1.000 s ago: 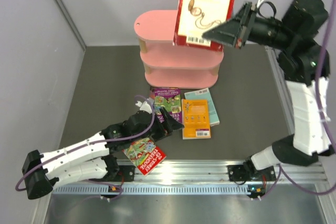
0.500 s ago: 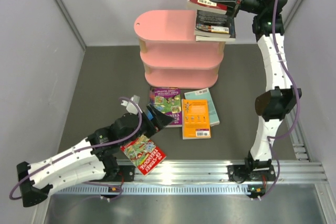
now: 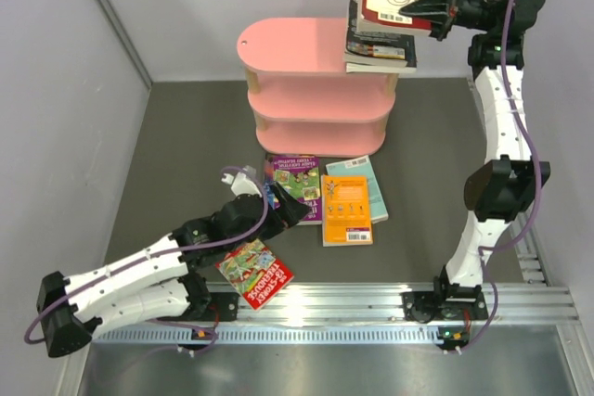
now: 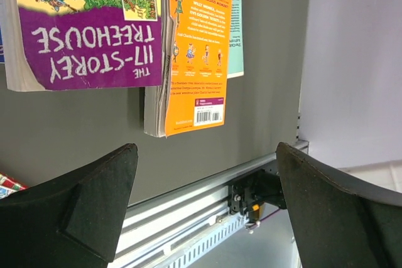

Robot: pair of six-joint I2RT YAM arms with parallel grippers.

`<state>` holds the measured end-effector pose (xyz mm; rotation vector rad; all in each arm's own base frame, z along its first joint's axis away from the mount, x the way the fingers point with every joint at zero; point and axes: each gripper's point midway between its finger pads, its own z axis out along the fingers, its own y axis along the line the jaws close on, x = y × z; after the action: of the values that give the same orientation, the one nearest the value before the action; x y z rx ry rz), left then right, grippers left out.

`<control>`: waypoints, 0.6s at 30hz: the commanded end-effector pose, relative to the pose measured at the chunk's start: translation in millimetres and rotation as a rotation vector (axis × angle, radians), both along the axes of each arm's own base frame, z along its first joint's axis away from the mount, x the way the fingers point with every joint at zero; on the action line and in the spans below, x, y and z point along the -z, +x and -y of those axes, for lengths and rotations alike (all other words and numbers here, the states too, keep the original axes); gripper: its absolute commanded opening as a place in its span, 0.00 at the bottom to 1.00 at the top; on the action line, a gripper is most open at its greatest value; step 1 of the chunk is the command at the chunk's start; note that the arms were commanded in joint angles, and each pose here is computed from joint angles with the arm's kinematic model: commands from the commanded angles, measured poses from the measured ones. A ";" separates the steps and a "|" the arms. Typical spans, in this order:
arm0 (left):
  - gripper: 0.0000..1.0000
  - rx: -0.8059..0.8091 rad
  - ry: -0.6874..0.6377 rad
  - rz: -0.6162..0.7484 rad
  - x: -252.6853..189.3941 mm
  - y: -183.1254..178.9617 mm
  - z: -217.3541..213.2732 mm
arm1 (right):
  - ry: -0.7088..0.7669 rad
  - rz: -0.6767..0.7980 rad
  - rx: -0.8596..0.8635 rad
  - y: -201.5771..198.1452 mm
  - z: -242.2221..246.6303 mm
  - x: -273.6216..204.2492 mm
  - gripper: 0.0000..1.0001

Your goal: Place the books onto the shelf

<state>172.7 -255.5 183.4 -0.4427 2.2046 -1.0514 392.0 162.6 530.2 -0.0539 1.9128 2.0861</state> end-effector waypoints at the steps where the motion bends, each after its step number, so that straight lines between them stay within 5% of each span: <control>1: 0.96 0.017 -0.033 0.050 -28.8 9.5 14.0 | 0.020 -0.002 0.017 -19.4 -1.6 -24.7 0.14; 5: 0.96 0.031 -0.031 0.048 -30.4 11.3 20.7 | 0.008 0.009 0.100 -3.4 0.3 -19.8 0.45; 8: 0.96 0.032 -0.033 0.039 -28.4 10.5 21.2 | -0.042 0.084 0.227 12.7 6.9 -10.3 0.51; 14: 0.96 0.023 -0.048 0.024 -25.4 6.5 16.1 | -0.205 0.180 0.390 17.5 12.9 11.6 0.43; 18: 0.95 0.023 -0.046 0.015 -25.7 4.1 13.4 | -0.274 0.176 0.401 11.2 13.3 32.0 0.57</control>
<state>175.5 -268.7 192.3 -0.4065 2.2233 -1.0632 434.5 152.5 488.7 0.1952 1.9210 1.6845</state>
